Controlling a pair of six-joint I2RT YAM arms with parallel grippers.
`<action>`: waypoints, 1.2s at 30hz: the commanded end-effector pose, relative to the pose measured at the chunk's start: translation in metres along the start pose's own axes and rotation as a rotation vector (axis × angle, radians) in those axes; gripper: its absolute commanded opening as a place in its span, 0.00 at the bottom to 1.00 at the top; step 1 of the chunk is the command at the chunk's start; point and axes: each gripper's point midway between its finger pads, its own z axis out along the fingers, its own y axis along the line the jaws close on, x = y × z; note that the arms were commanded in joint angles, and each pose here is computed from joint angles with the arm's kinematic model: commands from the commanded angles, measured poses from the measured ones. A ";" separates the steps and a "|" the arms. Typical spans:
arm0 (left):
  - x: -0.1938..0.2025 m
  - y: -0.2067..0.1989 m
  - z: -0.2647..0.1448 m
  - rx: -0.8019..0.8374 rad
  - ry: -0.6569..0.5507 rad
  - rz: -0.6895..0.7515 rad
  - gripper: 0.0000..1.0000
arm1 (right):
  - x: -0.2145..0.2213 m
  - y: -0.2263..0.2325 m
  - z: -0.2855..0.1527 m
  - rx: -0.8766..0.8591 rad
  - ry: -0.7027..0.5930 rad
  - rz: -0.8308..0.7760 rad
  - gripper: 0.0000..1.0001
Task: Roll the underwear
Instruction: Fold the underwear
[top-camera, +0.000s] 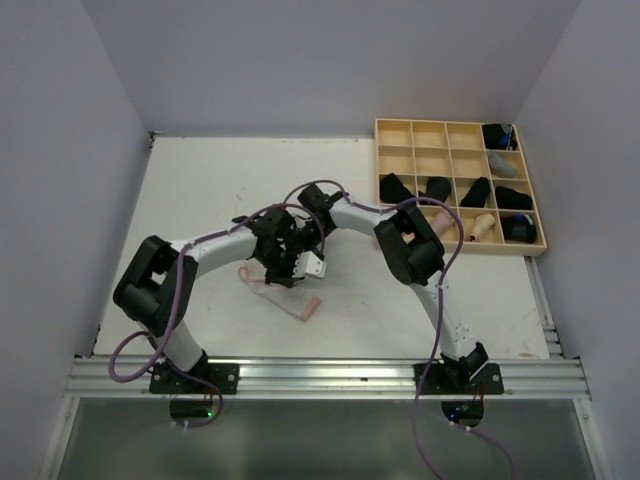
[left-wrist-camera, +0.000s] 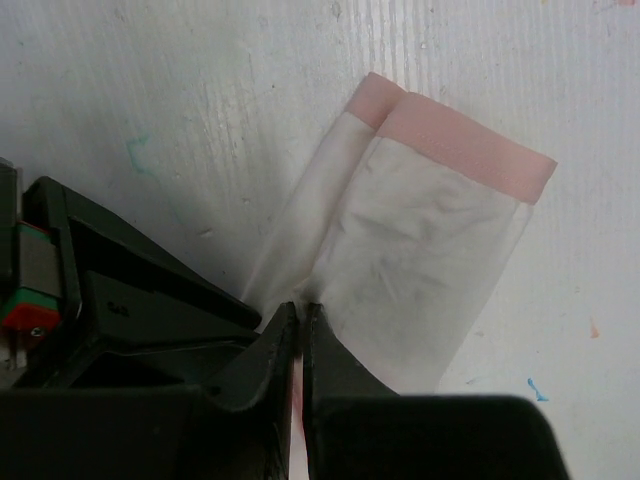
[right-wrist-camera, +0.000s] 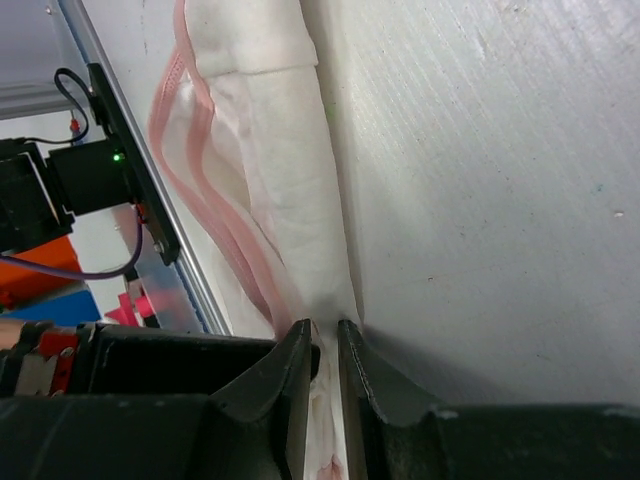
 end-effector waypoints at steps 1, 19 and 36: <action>-0.022 0.019 -0.012 -0.114 -0.034 0.119 0.00 | 0.005 0.001 0.008 -0.028 0.025 0.042 0.22; 0.005 0.021 0.022 -0.119 0.053 0.075 0.00 | 0.007 0.002 0.007 -0.034 0.035 0.049 0.24; 0.027 0.013 0.038 -0.088 0.105 0.045 0.06 | -0.044 0.004 -0.080 -0.013 -0.191 -0.018 0.26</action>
